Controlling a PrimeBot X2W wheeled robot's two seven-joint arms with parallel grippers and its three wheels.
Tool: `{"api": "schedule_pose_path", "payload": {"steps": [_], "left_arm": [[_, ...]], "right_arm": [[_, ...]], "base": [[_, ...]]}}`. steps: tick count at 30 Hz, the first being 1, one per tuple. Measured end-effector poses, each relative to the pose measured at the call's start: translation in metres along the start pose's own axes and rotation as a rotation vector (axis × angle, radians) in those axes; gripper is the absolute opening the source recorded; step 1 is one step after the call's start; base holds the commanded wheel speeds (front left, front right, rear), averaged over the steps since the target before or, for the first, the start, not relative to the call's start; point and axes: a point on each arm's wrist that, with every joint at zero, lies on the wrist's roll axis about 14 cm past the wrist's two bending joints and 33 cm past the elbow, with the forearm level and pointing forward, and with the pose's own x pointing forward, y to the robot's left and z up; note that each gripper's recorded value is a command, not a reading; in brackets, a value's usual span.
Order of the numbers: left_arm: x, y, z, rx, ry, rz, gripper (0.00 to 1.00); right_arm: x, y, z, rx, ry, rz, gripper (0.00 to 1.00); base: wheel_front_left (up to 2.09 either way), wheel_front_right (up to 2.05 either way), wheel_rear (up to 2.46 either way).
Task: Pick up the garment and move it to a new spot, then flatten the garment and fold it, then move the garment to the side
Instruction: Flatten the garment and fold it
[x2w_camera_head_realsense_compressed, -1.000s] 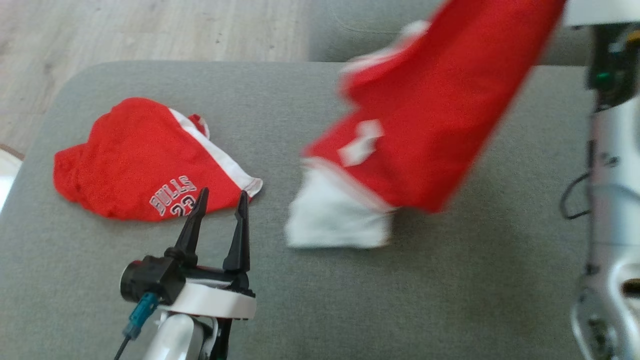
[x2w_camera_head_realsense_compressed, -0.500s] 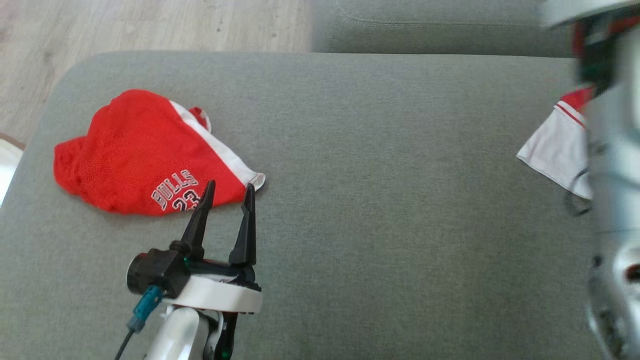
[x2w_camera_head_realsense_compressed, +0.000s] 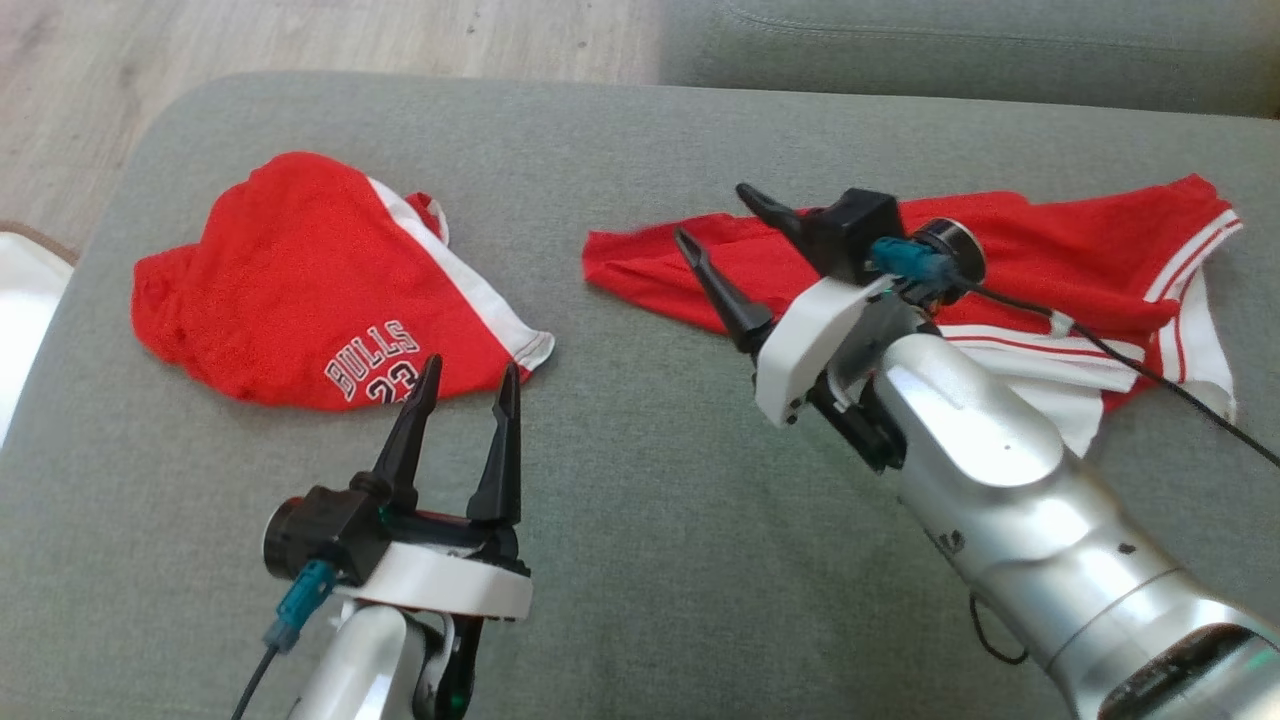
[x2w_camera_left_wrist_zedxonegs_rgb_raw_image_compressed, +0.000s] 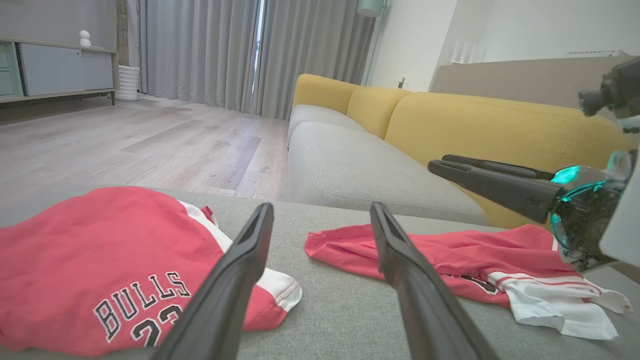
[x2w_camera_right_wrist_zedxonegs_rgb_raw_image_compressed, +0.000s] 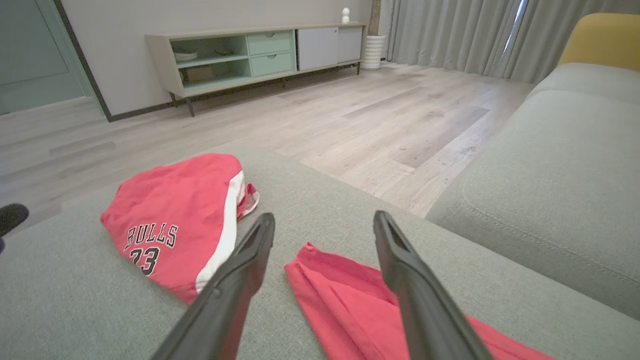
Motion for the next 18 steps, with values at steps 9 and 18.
{"api": "schedule_pose_path", "payload": {"steps": [9,18], "left_arm": [[0.01,-0.013,0.008,-0.007,-0.029,-0.037,1.0],[0.028,-0.04,0.02,-0.024,-0.075,-0.121,1.0]], "right_arm": [[-0.043,-0.08,0.038,0.03,-0.21,-0.23,1.0],[-0.152,-0.134,-0.005,0.129,-0.292,-0.604,1.0]], "base": [[0.0,0.0,0.0],[0.0,0.0,0.0]]}}
